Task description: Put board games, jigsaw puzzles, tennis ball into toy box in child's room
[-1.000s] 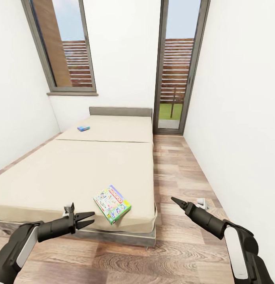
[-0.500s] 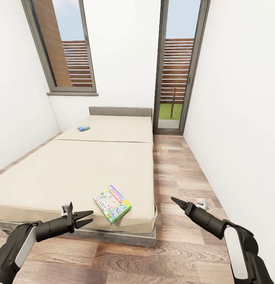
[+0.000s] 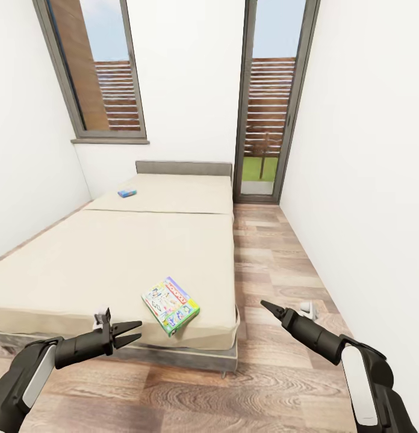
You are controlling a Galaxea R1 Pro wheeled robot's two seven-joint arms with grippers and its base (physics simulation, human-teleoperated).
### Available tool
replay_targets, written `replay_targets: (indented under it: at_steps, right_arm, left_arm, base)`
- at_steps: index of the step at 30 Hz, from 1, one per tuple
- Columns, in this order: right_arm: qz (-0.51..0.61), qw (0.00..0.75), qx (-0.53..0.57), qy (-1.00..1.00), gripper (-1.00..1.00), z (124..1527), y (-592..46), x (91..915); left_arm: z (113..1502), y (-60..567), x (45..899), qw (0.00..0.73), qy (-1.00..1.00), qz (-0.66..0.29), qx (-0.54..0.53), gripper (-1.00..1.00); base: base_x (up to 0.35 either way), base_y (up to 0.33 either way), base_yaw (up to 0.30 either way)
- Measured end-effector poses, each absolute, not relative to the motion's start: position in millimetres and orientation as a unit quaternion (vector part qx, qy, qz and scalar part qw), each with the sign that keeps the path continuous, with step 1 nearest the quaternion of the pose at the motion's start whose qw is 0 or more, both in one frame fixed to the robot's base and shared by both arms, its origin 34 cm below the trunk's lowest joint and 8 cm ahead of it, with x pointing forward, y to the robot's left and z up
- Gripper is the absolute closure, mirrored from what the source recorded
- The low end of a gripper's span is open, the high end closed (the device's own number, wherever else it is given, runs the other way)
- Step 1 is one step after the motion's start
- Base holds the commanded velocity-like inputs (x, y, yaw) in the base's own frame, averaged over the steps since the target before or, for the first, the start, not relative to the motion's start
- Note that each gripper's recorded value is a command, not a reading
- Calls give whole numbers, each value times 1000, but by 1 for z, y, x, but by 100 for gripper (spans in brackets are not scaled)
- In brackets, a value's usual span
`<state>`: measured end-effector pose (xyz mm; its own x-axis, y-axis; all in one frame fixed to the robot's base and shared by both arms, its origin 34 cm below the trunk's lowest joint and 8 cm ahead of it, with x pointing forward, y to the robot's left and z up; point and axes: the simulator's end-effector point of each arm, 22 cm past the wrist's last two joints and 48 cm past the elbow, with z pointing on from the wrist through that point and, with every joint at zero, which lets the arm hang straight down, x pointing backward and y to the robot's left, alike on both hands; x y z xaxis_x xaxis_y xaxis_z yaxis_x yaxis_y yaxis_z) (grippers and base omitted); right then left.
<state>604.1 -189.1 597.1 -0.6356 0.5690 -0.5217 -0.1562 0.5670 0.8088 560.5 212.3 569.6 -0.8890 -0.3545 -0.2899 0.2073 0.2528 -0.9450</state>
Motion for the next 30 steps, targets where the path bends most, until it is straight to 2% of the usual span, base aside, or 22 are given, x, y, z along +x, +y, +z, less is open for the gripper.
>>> replay_targets:
  at_steps: [30]
  right_arm:
    - [447,407,131,786,-100,561,-189,594]
  left_arm:
    - [523,217,550,223,758,-610,-67,-100]
  base:
    - [0,0,0]
